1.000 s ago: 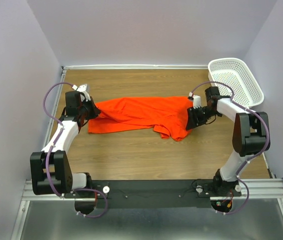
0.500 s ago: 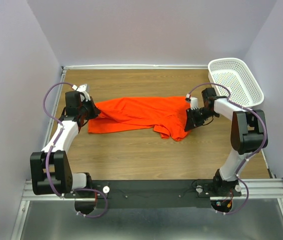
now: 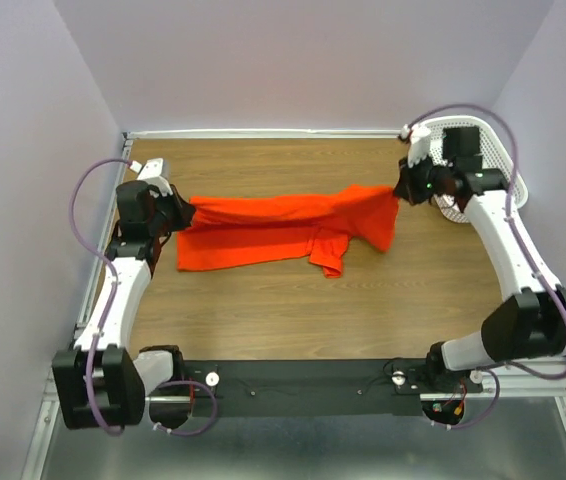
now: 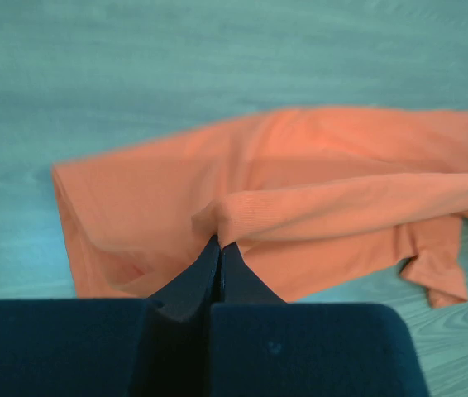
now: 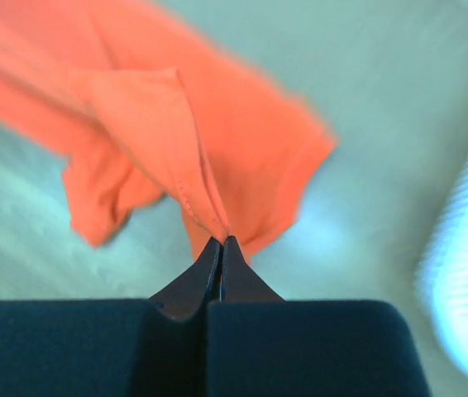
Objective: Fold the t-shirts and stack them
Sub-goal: Flatten the tshirt out
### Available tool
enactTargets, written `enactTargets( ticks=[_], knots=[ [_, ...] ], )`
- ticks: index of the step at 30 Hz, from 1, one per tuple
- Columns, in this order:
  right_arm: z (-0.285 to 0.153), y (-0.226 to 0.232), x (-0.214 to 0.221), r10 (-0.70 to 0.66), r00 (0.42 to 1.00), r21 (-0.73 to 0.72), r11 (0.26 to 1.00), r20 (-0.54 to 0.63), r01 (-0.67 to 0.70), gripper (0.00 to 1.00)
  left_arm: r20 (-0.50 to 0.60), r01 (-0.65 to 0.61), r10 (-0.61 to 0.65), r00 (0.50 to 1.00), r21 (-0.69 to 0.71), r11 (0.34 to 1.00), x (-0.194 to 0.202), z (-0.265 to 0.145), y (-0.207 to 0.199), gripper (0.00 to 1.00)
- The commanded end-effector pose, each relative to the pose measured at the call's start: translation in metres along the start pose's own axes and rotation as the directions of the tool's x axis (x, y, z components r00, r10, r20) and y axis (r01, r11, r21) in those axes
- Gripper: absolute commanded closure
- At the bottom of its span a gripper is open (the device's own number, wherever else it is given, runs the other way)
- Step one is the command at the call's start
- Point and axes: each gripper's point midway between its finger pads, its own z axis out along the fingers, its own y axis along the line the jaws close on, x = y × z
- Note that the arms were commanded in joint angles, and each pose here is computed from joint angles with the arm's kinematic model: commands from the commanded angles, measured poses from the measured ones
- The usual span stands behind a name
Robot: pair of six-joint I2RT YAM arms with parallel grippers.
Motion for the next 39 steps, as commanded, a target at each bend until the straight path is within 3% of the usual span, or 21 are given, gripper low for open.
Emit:
enactTargets(
  ticks=[1,3,6,9,10,12,14,17,20,23,26,28,30,34,35,39],
  knots=[
    [-0.067,-0.006,-0.079,-0.155,0.970,0.146,0.981,0.187,0.128,0.99,0.304,-0.090,0.068,0.950,0.059,0.994,-0.087,-0.051,-0.041,1.00],
    [-0.114,-0.002,-0.128,-0.219,0.926,0.218,0.964,0.309,0.155,0.99,0.430,-0.115,0.068,0.900,0.084,0.990,-0.127,-0.084,-0.063,1.00],
    [-0.170,0.008,-0.174,-0.287,0.856,0.290,0.942,0.431,0.169,1.00,0.613,-0.183,0.072,0.786,0.121,0.976,-0.178,-0.150,-0.100,1.00],
    [-0.246,0.031,-0.225,-0.351,0.733,0.352,0.922,0.582,0.161,0.99,0.763,-0.274,0.055,0.644,0.163,0.948,-0.214,-0.226,-0.140,1.00],
    [-0.287,0.045,-0.244,-0.395,0.657,0.390,0.906,0.643,0.164,1.00,0.808,-0.315,0.032,0.589,0.192,0.929,-0.223,-0.260,-0.159,1.00],
    [-0.324,0.058,-0.260,-0.416,0.584,0.414,0.898,0.697,0.147,0.99,0.851,-0.367,0.006,0.526,0.220,0.904,-0.233,-0.297,-0.180,1.00],
    [-0.384,0.079,-0.274,-0.471,0.460,0.474,0.873,0.753,0.117,0.99,0.883,-0.429,-0.026,0.469,0.254,0.867,-0.238,-0.340,-0.205,1.00],
    [-0.446,0.099,-0.278,-0.520,0.320,0.534,0.844,0.792,0.052,0.99,0.907,-0.486,-0.057,0.416,0.275,0.829,-0.240,-0.383,-0.227,1.00],
    [-0.483,0.110,-0.272,-0.550,0.242,0.569,0.822,0.799,-0.008,0.99,0.915,-0.521,-0.076,0.397,0.293,0.801,-0.236,-0.407,-0.240,1.00],
    [-0.486,0.106,-0.269,-0.553,0.248,0.577,0.816,0.796,-0.035,0.99,0.913,-0.510,-0.095,0.397,0.306,0.804,-0.233,-0.411,-0.239,1.00],
    [-0.469,0.093,-0.272,-0.547,0.292,0.581,0.813,0.784,-0.037,1.00,0.906,-0.469,-0.092,0.414,0.299,0.831,-0.232,-0.395,-0.228,1.00],
    [-0.440,0.076,-0.277,-0.528,0.353,0.572,0.820,0.773,-0.027,0.99,0.898,-0.425,-0.078,0.432,0.279,0.861,-0.234,-0.377,-0.215,1.00],
    [-0.409,0.060,-0.281,-0.503,0.413,0.558,0.830,0.759,-0.016,0.99,0.868,-0.366,-0.065,0.493,0.275,0.889,-0.227,-0.340,-0.196,1.00],
    [-0.290,0.014,-0.278,-0.400,0.603,0.467,0.883,0.691,0.050,0.99,0.788,-0.207,-0.052,0.614,0.224,0.952,-0.207,-0.252,-0.144,1.00],
    [-0.245,0.004,-0.268,-0.366,0.652,0.418,0.905,0.664,0.083,1.00,0.738,-0.147,-0.060,0.672,0.213,0.966,-0.189,-0.217,-0.125,1.00],
    [-0.107,-0.033,-0.218,-0.269,0.789,0.296,0.948,0.553,0.116,0.99,0.573,0.045,-0.120,0.811,0.144,0.989,-0.136,-0.118,-0.067,1.00]
  ],
)
